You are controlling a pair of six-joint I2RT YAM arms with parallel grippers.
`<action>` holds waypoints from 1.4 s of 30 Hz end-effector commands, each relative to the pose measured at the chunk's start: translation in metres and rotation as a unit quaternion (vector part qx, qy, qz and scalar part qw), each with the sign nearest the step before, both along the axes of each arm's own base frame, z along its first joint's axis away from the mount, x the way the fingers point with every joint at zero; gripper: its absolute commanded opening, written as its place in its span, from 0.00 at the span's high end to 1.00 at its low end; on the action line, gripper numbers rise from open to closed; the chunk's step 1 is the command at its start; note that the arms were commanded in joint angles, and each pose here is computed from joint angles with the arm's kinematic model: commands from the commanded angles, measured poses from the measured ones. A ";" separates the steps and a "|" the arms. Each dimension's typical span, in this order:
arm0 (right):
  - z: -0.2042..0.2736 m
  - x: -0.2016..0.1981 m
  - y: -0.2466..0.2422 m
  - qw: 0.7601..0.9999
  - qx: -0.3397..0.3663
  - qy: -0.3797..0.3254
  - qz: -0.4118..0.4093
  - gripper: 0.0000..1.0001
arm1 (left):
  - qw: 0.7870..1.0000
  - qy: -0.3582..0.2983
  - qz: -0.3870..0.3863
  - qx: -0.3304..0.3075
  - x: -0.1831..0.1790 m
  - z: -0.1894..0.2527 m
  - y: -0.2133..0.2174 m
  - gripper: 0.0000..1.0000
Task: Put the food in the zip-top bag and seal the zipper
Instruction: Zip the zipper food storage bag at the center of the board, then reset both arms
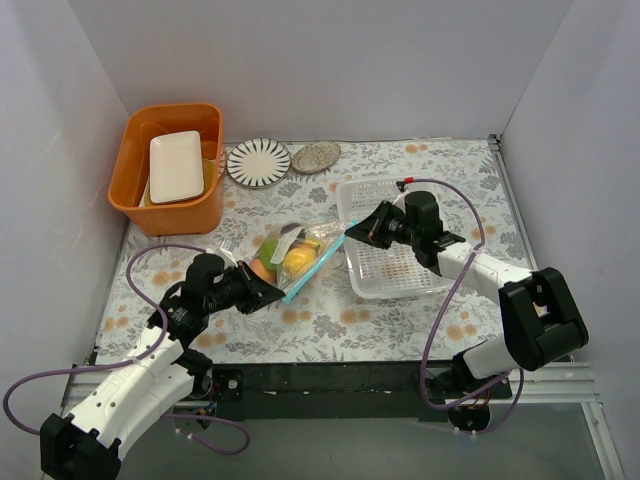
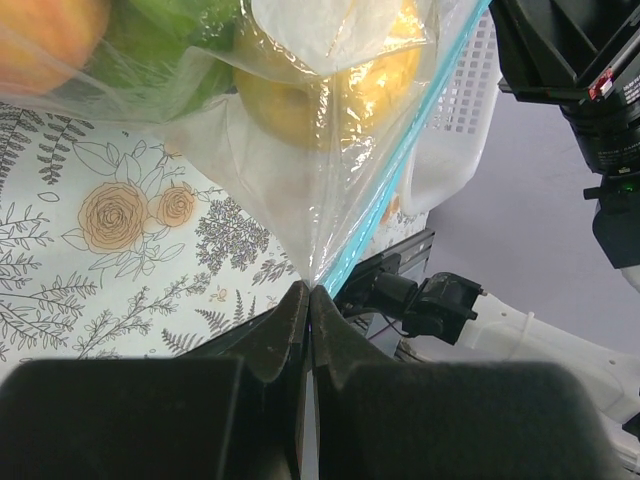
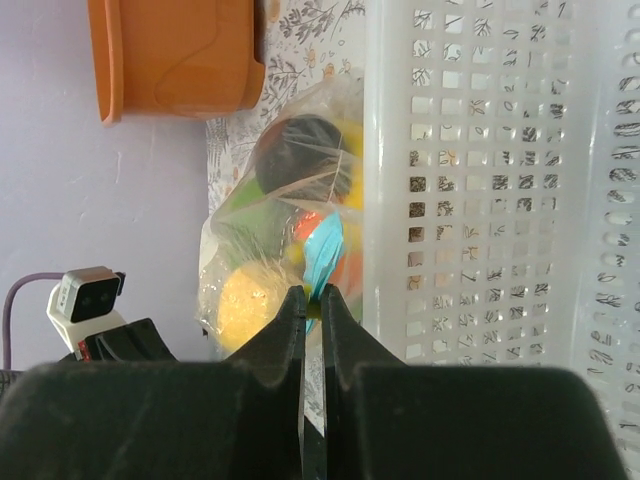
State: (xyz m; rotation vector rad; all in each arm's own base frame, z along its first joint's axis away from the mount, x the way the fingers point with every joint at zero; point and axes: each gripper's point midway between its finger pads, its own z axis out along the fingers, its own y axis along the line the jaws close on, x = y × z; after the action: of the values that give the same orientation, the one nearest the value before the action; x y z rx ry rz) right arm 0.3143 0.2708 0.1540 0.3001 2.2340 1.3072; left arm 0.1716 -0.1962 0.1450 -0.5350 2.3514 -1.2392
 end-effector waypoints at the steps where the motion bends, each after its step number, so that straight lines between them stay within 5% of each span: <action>1: 0.028 0.047 -0.024 0.995 -0.013 -0.078 -0.068 0.94 | 1.000 0.011 -0.006 0.021 -0.010 -0.003 0.007 1.00; 22: 0.033 0.057 -0.026 0.994 0.025 -0.089 -0.055 0.90 | 1.000 0.017 0.000 0.025 -0.017 -0.005 0.013 1.00; 25: 0.024 0.056 -0.022 0.997 -0.001 -0.079 -0.022 0.82 | 1.000 0.016 -0.005 0.026 -0.015 -0.004 0.011 0.83; 28: 0.022 0.060 -0.018 0.995 -0.038 -0.088 0.020 0.56 | 1.000 0.005 -0.011 0.022 -0.010 0.004 0.007 0.57; 32: 0.034 0.068 -0.023 0.988 -0.084 -0.124 0.031 0.20 | 1.000 -0.007 -0.003 0.018 -0.004 0.011 0.007 0.48; 35: 0.033 0.069 -0.033 0.984 -0.123 -0.126 0.024 0.16 | 1.000 -0.018 0.007 0.017 -0.001 0.018 0.008 0.43; 42: 0.035 0.073 -0.072 0.959 -0.249 -0.138 -0.004 0.13 | 0.992 -0.081 0.019 0.100 0.019 0.042 0.026 0.06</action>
State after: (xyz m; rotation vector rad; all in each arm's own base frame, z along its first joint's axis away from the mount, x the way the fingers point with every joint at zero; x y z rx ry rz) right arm 0.3825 0.2267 0.1680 0.0348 2.2297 0.9261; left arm 0.1727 -0.1844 0.1603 -0.5028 2.3461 -1.1380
